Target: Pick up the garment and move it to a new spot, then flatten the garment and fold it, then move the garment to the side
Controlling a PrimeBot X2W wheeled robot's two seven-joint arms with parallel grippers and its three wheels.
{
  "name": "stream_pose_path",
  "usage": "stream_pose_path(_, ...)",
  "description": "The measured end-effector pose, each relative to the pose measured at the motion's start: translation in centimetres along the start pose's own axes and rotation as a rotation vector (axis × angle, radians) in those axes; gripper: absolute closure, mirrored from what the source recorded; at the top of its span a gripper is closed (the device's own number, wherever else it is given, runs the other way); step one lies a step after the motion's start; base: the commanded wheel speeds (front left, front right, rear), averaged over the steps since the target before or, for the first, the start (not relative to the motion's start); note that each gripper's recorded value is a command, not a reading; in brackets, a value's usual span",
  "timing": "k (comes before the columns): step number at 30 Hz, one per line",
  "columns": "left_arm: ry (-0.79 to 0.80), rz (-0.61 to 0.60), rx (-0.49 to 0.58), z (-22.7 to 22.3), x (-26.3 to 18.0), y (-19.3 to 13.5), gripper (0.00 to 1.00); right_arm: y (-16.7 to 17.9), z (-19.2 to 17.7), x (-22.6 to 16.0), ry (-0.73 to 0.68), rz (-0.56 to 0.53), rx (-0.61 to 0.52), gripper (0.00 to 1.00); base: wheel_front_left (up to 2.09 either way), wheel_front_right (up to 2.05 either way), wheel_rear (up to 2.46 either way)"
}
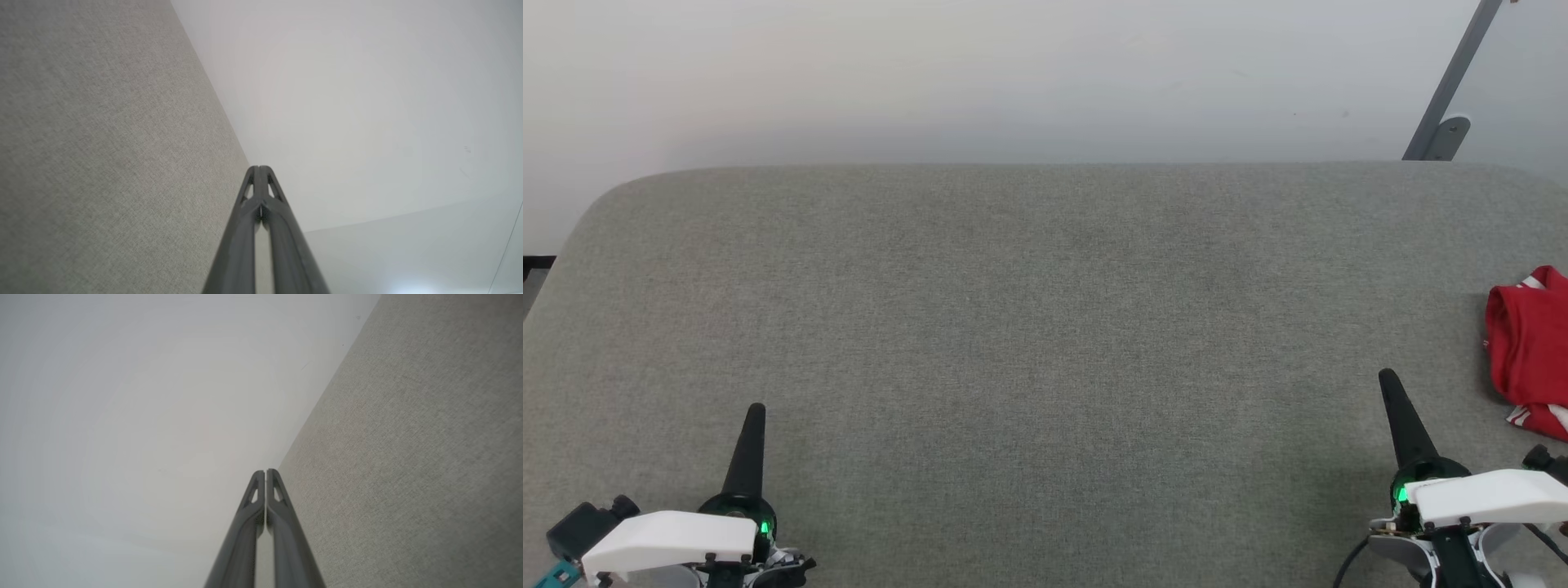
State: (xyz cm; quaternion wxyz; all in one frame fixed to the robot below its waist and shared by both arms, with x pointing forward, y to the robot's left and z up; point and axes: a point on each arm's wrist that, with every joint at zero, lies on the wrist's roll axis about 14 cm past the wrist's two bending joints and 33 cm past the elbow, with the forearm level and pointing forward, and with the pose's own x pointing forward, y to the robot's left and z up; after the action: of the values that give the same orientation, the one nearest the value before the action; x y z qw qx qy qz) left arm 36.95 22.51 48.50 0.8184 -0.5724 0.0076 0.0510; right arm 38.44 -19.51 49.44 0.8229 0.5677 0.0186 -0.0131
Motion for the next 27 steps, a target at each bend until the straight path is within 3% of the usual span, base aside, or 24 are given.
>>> stream_pose_path(27,0.036,-0.040,-0.210,-1.1,0.9,-1.5,1.00,0.4,0.4,0.2,-0.003,0.016,0.217,1.00,0.00,0.00,0.00)
